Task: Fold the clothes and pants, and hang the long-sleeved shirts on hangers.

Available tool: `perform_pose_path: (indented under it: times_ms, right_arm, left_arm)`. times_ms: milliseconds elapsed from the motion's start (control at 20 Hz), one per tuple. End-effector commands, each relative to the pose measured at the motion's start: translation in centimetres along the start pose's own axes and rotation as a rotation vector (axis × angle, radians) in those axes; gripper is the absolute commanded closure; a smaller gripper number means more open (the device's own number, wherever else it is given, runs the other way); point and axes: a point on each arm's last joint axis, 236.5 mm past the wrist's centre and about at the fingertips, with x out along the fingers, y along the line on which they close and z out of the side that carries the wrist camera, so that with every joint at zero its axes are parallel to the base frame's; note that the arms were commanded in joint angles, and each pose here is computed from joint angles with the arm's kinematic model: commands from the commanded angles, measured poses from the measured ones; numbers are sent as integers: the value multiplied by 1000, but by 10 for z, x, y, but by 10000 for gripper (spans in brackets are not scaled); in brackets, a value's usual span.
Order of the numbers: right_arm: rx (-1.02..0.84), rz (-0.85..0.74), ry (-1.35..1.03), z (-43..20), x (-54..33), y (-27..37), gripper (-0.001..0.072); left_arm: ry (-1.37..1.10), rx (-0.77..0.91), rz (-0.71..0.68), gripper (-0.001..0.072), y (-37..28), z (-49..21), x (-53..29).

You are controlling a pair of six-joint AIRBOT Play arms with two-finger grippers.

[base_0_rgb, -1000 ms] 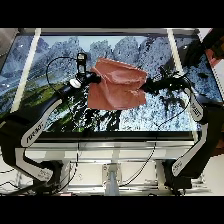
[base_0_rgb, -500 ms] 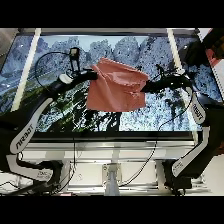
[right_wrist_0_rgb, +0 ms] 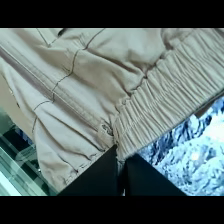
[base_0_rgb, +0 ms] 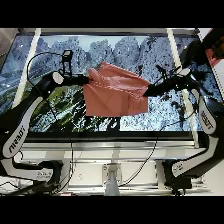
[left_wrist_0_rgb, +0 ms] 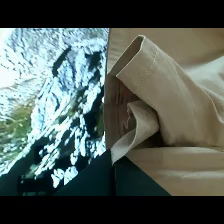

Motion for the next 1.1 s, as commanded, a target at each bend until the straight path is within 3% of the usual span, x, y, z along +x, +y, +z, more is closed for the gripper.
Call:
perform_pose_path:
  times_ms: [0, 250, 750, 800, 850, 900, 1000, 1050]
  right_arm:
    - [8, -74, -132, -23, -1, -3, 694]
    - [162, -116, -291, -50, 5, -13, 694]
    - [172, -111, -290, -52, 7, -13, 693]
    - [172, -111, -290, -52, 7, -13, 693]
    - [173, -110, -290, -52, 7, -13, 693]
    - [187, -105, -287, -53, 7, -12, 692]
    - [278, -80, -276, -56, 9, -8, 692]
    - [280, -78, -273, -56, 9, -8, 684]
  left_arm:
    - [54, 62, -14, 694, -20, -14, 2]
    - [-56, 147, 6, 693, -40, 3, 24]
    - [-240, 195, 7, 684, -72, 29, 46]
    - [-239, 195, 7, 598, -72, 29, 46]
    - [-239, 195, 6, 379, -72, 29, 46]
    - [-232, 193, 6, 249, -71, 28, 45]
    - [-203, 192, 0, 215, -70, 24, 42]
    - [-179, 190, -4, 73, -69, 20, 39]
